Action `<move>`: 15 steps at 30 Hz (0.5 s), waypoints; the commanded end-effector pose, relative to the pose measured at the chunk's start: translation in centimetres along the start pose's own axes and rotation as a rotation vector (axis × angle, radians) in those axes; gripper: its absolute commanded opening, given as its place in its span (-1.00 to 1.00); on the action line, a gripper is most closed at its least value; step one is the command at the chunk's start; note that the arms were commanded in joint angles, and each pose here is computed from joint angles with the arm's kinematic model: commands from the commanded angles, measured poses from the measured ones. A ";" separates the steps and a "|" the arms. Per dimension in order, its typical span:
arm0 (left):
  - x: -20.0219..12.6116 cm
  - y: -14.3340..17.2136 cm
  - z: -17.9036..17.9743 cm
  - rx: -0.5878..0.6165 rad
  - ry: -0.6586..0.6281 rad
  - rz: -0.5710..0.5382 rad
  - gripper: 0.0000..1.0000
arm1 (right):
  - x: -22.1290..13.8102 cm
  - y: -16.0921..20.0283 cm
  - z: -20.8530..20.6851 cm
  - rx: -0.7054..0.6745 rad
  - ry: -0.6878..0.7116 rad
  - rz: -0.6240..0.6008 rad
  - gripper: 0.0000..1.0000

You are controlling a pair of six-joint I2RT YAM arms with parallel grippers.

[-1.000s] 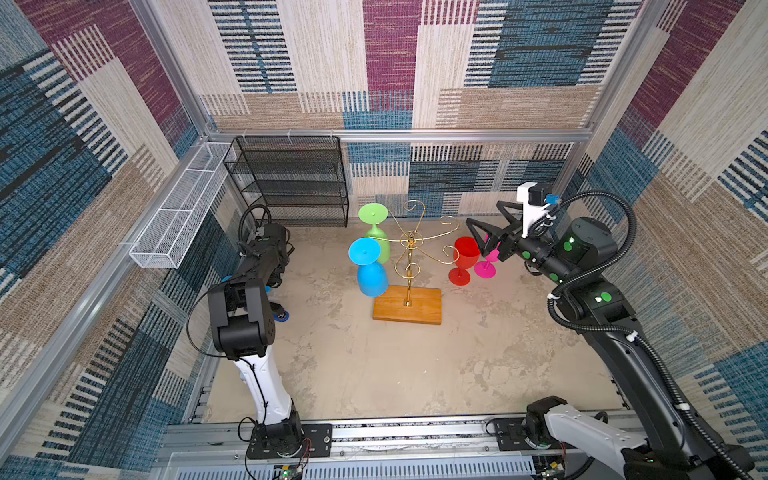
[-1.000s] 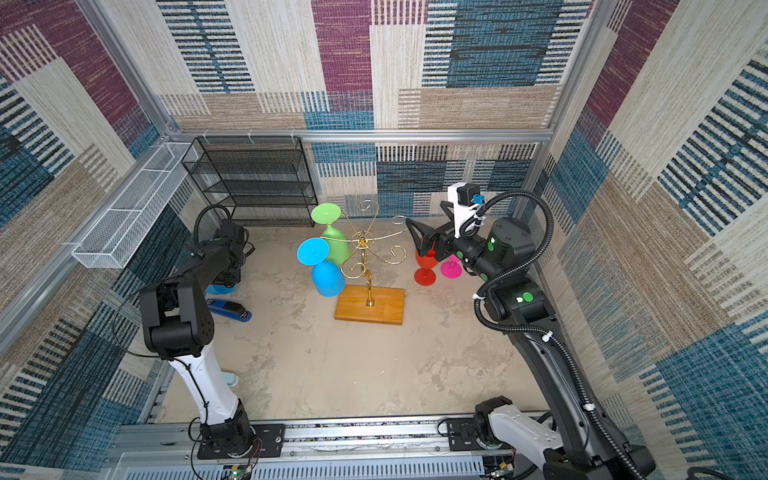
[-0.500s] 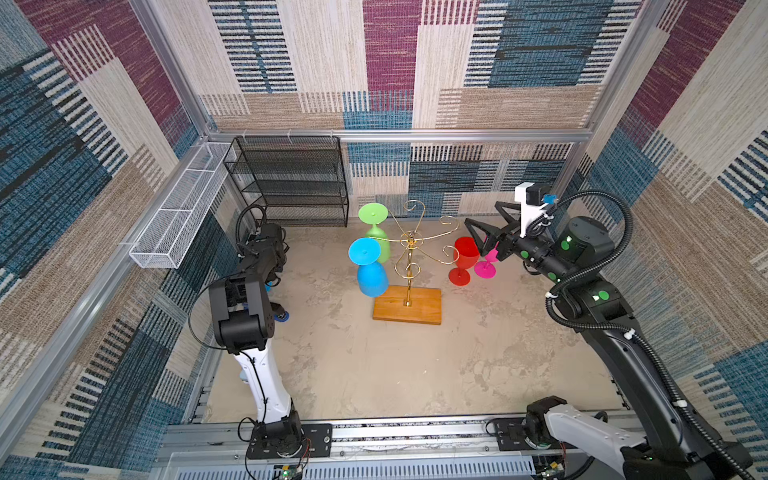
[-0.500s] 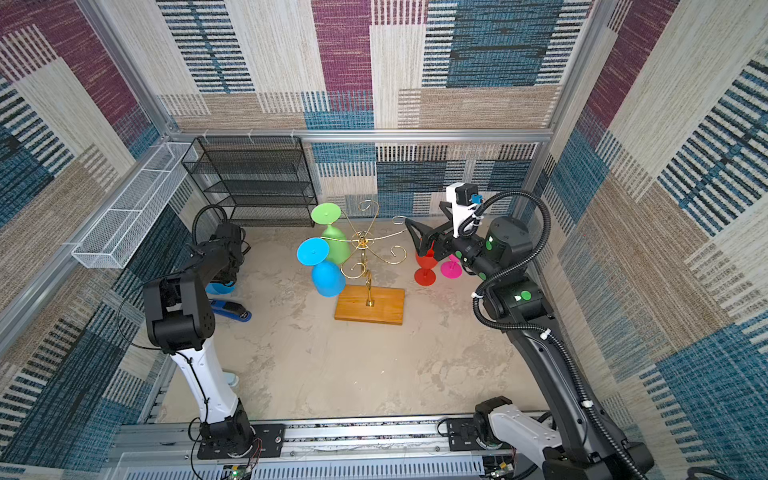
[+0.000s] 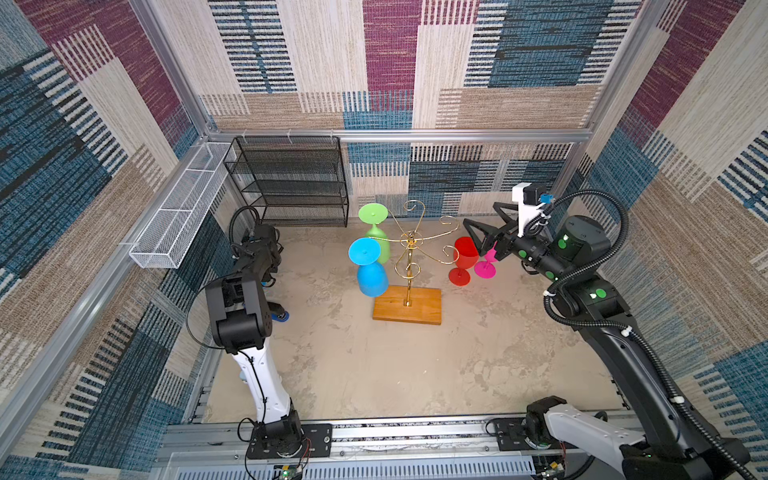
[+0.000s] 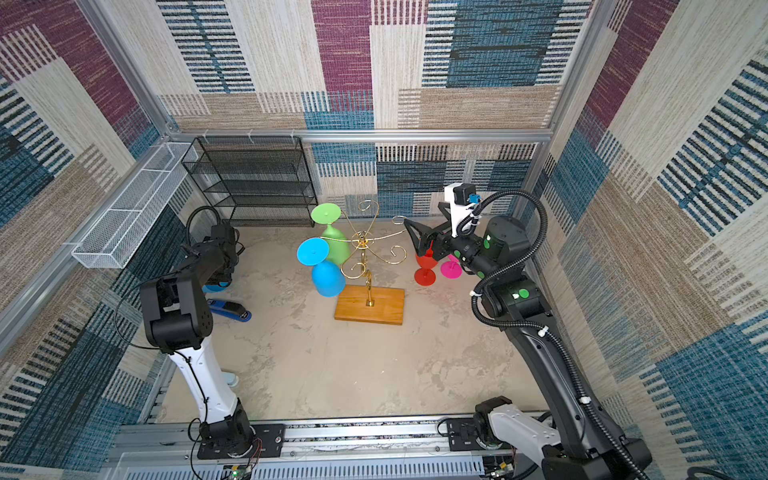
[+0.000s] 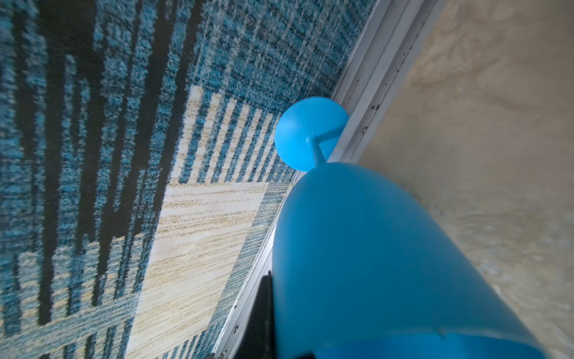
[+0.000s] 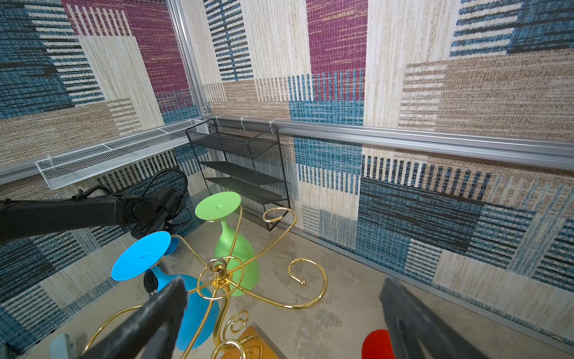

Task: Take the wine glass off the wine glass rack
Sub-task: Pick up the wine glass from the top-left of the table.

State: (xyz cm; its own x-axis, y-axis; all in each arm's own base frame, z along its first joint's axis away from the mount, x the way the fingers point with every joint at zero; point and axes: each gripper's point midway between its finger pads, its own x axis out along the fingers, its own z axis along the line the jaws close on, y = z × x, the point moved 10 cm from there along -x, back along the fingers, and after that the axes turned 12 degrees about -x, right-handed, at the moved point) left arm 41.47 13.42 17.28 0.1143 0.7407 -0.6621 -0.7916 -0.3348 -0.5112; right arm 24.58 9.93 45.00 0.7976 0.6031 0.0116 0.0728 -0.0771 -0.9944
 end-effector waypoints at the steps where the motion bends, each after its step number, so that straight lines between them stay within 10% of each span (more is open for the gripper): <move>1: -1.3 0.0 0.8 0.012 0.051 0.006 -1.00 | 0.2 -0.4 -0.1 -0.009 -0.005 -0.027 0.99; 15: -7.6 -0.4 5.3 0.004 0.258 0.033 -1.00 | 0.6 -0.7 -0.1 -0.016 -0.026 -0.046 0.99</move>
State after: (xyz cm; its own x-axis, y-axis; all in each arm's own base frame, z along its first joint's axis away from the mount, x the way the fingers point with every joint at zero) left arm 38.90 11.85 24.46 0.2324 0.6347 -0.7370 -0.7814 -0.3293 -0.5300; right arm 25.22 10.20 44.72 0.7907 0.6122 0.0069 0.0690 -0.0778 -0.9946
